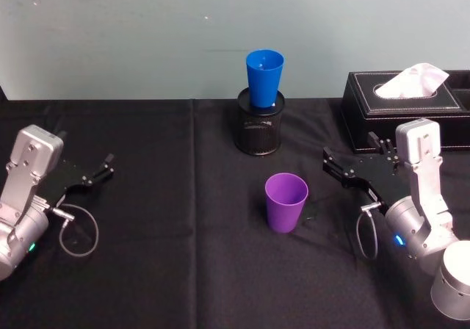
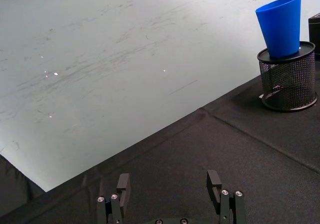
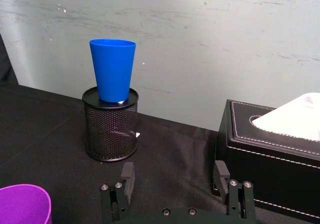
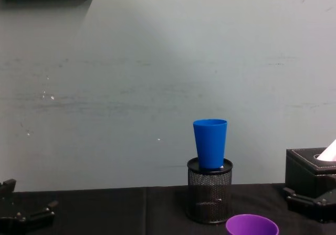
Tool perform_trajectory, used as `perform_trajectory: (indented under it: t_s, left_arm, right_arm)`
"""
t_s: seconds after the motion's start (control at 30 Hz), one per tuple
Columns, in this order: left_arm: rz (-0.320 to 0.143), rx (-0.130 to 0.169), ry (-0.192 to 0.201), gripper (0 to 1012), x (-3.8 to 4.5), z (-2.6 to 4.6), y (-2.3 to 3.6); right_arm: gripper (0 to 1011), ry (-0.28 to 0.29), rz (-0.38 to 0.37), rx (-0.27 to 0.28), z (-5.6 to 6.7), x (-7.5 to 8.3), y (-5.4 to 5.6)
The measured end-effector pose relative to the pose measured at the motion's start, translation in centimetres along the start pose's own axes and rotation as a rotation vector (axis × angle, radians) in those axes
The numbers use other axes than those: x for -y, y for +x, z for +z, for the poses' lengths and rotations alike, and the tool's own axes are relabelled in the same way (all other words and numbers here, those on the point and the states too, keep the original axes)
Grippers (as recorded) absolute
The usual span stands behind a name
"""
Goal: Pick up one cup with a gripper and tap it against the other cup.
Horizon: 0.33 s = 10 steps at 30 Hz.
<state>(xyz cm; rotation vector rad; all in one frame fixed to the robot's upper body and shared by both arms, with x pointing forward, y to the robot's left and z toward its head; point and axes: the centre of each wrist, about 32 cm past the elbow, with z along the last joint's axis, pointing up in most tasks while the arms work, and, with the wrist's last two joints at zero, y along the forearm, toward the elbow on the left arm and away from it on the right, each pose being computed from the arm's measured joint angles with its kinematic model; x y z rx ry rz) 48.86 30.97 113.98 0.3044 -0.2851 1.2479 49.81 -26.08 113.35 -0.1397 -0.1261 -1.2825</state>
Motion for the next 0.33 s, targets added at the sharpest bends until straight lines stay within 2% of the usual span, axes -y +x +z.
perform_trajectory:
  t_s: [0.33]
  left_arm:
    - [0.000, 0.000, 0.000, 1000, 0.00, 0.00, 0.00]
  right_arm:
    - [1003, 0.000, 0.000, 0.000, 0.00, 0.00, 0.00]
